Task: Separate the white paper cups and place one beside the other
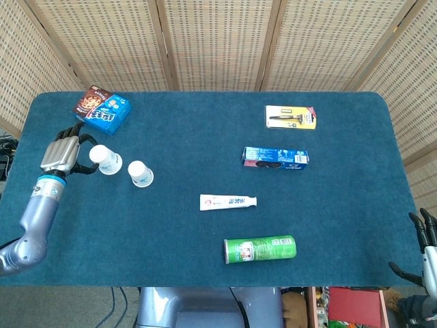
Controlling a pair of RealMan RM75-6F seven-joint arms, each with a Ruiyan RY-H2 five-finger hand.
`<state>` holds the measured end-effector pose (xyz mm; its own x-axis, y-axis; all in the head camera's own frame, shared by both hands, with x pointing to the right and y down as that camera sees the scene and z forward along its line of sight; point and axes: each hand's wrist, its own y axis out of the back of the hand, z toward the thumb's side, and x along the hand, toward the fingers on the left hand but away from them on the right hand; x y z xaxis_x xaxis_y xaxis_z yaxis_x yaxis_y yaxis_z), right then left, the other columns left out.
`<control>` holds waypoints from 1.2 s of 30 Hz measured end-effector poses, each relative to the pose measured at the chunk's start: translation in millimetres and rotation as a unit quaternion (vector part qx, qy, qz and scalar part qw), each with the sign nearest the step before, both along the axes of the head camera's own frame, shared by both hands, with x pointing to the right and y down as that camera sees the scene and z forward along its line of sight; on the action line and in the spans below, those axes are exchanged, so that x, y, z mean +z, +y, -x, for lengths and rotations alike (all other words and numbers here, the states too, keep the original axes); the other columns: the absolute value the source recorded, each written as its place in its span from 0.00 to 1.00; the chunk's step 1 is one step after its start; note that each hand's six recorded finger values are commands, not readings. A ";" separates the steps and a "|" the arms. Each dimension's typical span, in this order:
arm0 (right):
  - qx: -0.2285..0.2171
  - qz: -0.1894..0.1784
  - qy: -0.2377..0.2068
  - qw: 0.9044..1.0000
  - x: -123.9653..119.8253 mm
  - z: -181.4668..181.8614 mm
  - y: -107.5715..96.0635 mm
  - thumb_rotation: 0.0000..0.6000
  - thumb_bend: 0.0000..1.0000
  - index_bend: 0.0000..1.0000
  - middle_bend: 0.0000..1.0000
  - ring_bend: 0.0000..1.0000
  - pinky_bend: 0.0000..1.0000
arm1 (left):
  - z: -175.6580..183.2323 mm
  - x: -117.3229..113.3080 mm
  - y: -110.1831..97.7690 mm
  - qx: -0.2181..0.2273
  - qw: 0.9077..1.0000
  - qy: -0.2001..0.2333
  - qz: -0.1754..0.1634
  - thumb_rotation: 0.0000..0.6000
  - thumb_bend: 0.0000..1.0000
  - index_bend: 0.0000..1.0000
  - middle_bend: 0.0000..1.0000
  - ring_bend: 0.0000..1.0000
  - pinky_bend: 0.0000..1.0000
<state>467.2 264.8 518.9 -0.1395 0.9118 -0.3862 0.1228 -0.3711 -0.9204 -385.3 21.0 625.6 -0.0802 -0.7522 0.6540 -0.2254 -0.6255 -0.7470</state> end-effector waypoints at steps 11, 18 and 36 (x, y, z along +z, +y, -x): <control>0.000 0.006 0.000 1.000 3.4 0.2 -0.2 1.00 0.00 0.00 0.00 0.00 0.00 | 18.6 40.7 16.9 -0.028 0.999 0.013 0.029 1.00 0.32 0.35 0.00 0.00 0.00; 0.003 0.011 -0.003 1.000 5.6 -0.9 -0.3 1.00 0.00 0.00 0.00 0.00 0.00 | 10.1 56.4 19.0 -0.024 0.999 0.021 0.037 1.00 0.32 0.35 0.00 0.00 0.00; 0.002 0.009 -0.002 1.000 4.6 -0.9 -0.3 1.00 0.00 0.00 0.00 0.00 0.00 | 12.5 53.2 21.6 -0.029 0.999 0.027 0.036 1.00 0.32 0.00 0.00 0.00 0.00</control>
